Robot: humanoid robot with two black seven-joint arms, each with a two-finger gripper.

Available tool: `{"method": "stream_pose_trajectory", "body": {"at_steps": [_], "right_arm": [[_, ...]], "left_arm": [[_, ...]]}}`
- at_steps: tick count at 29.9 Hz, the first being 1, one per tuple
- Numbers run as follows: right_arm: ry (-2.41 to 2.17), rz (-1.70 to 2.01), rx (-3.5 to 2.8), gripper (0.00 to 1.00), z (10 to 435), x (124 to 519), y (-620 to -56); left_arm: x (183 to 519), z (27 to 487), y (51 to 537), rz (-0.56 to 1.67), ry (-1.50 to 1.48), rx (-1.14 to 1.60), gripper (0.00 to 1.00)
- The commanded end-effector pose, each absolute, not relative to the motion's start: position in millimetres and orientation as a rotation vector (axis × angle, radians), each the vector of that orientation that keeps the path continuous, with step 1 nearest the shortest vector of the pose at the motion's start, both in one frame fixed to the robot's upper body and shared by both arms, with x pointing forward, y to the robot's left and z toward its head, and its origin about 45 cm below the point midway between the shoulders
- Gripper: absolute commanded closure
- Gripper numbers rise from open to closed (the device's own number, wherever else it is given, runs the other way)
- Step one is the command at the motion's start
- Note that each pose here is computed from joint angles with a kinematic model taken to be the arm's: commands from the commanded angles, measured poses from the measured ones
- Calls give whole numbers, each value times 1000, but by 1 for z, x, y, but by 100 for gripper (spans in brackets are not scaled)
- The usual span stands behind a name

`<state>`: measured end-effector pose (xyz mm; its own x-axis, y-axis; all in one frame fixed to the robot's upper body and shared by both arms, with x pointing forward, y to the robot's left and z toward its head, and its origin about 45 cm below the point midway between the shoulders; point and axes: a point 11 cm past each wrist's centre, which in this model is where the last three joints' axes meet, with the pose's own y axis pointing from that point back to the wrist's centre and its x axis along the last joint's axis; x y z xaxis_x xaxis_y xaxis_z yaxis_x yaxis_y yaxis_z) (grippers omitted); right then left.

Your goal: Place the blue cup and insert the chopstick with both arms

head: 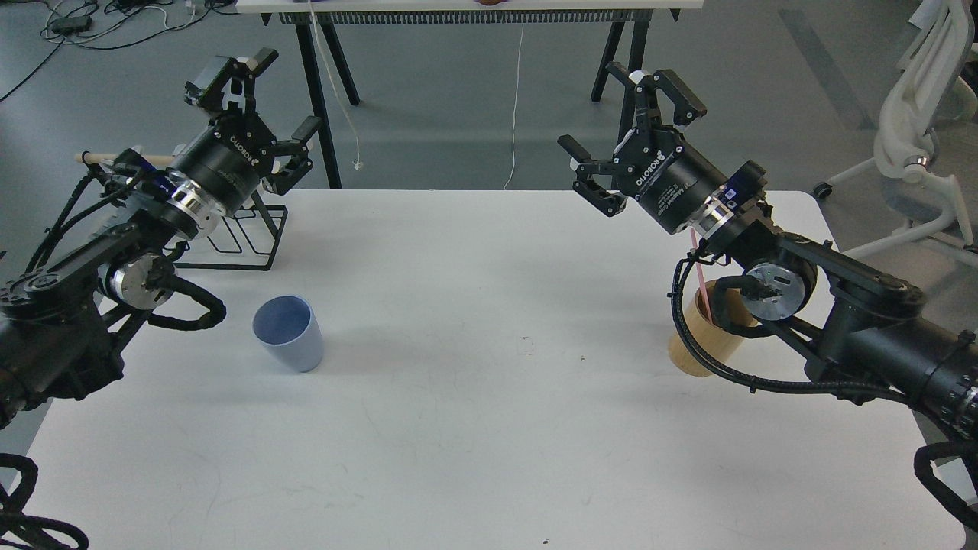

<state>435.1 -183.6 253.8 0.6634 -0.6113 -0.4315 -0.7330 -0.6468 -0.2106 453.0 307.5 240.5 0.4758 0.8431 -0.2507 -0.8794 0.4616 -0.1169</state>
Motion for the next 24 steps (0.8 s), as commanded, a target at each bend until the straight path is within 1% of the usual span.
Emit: {"method": "stream_pose_trajectory", "body": {"at_steps": [1, 8, 12, 14, 16, 18, 21, 22, 24], "right_arm": [[1066, 454, -2512, 1, 254, 436, -185], [1072, 423, -2501, 1, 264, 442, -189], [1116, 341, -2490, 1, 284, 455, -207], [1177, 284, -2483, 1, 294, 464, -227], [1244, 243, -2471, 1, 299, 470, -249], [1307, 204, -2457, 1, 304, 472, -273], [1389, 143, -2429, 1, 317, 472, -309], [1410, 128, -2419, 1, 320, 471, -319], [1439, 114, -2412, 1, 322, 468, -332]], "left_arm": [[451, 240, 308, 1062, 169, -245, 0], [458, 257, 308, 1061, 138, -274, 0], [471, 290, 285, 995, 73, -293, 0], [469, 301, 270, 943, 57, -306, 0], [466, 322, 249, 862, 11, -312, 0], [458, 339, 233, 777, -72, -266, 0], [448, 351, 223, 682, -222, -137, 0], [447, 352, 218, 652, -254, -95, 0], [442, 335, 207, 575, -287, 49, 0]]}}
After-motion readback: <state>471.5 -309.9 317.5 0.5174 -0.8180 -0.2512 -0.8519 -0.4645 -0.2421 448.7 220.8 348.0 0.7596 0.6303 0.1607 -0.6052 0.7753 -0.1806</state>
